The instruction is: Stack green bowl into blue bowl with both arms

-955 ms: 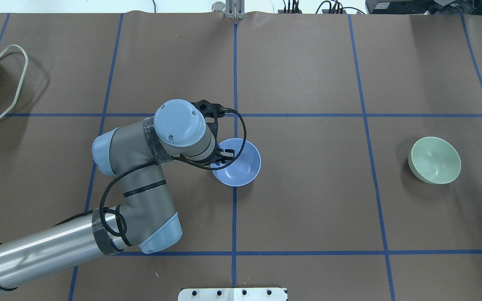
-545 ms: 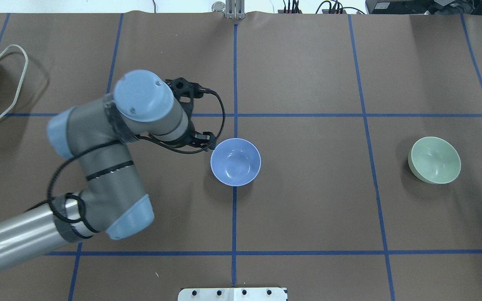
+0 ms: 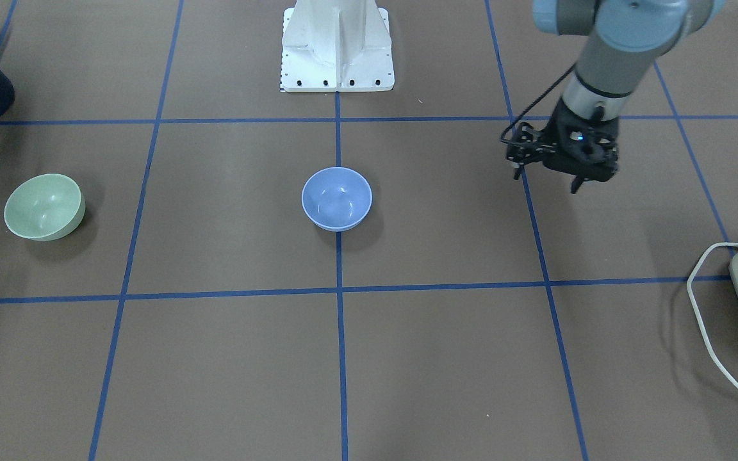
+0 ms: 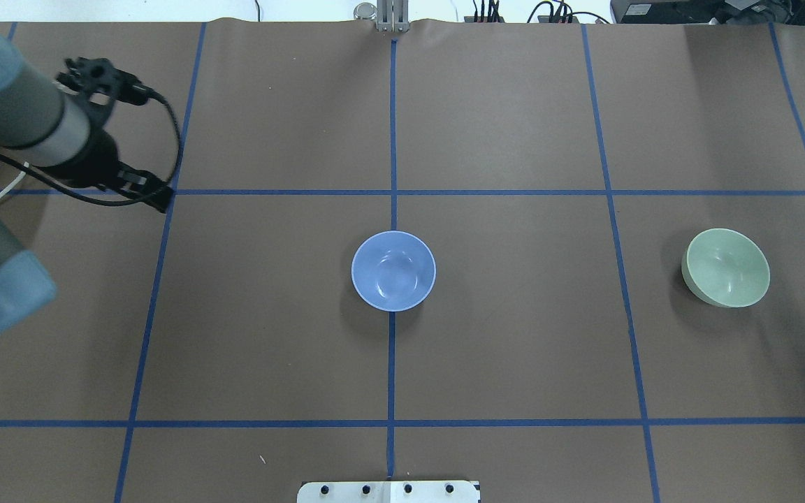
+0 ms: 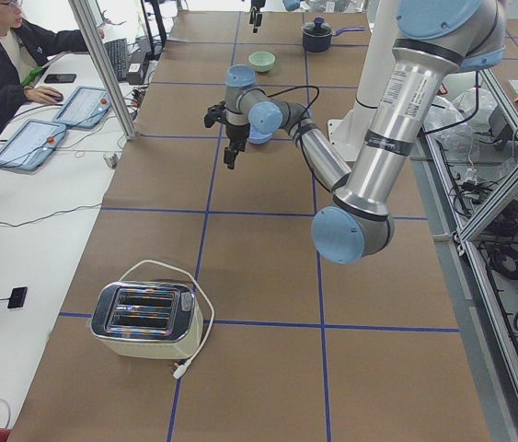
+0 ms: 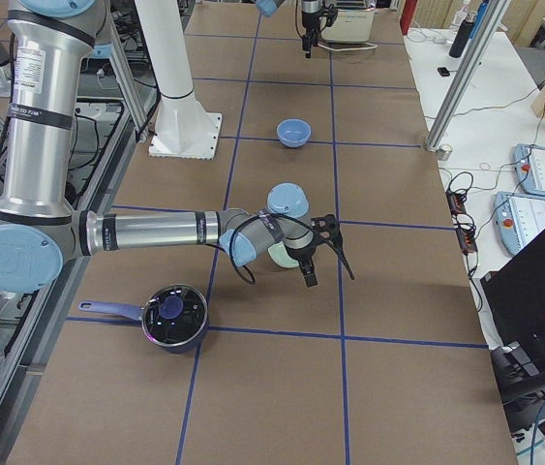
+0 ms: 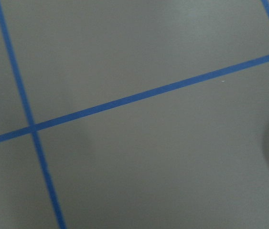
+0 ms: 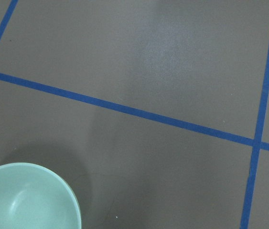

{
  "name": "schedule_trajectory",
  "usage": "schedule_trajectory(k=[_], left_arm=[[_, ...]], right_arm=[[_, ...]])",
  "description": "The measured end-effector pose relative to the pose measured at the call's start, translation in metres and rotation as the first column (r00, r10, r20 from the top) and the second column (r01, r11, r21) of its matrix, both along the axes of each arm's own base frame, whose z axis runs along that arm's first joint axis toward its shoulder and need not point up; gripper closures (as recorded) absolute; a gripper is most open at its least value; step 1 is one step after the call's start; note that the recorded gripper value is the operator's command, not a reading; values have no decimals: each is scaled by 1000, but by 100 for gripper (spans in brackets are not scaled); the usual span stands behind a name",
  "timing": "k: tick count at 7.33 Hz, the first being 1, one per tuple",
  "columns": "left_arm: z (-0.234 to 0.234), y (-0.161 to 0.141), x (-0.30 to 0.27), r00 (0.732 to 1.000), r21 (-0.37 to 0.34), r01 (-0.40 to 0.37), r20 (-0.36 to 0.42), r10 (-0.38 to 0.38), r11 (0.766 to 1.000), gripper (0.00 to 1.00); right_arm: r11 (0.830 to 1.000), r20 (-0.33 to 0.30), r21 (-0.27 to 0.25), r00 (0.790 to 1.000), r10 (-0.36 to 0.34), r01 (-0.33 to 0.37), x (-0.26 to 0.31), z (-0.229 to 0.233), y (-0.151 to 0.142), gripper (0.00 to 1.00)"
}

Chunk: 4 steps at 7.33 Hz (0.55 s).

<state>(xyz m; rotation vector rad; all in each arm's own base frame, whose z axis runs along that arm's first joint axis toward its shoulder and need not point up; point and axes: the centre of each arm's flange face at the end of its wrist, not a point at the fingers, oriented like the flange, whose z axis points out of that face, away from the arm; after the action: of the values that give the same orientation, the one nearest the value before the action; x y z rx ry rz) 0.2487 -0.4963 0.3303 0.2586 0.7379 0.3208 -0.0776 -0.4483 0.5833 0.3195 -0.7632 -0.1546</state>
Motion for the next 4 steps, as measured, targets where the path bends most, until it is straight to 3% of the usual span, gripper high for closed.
schedule_trajectory(k=[2,4], left_arm=[[103,-19,-150,998,26,-62,31,61,998,2],[213,10,-268,997,-24,-69,-15,69,997,2]], right_arm=[[1000,0,1,1000,0,0,0,0,0,0],[1000,1,5,1000,0,0,0,0,0,0]])
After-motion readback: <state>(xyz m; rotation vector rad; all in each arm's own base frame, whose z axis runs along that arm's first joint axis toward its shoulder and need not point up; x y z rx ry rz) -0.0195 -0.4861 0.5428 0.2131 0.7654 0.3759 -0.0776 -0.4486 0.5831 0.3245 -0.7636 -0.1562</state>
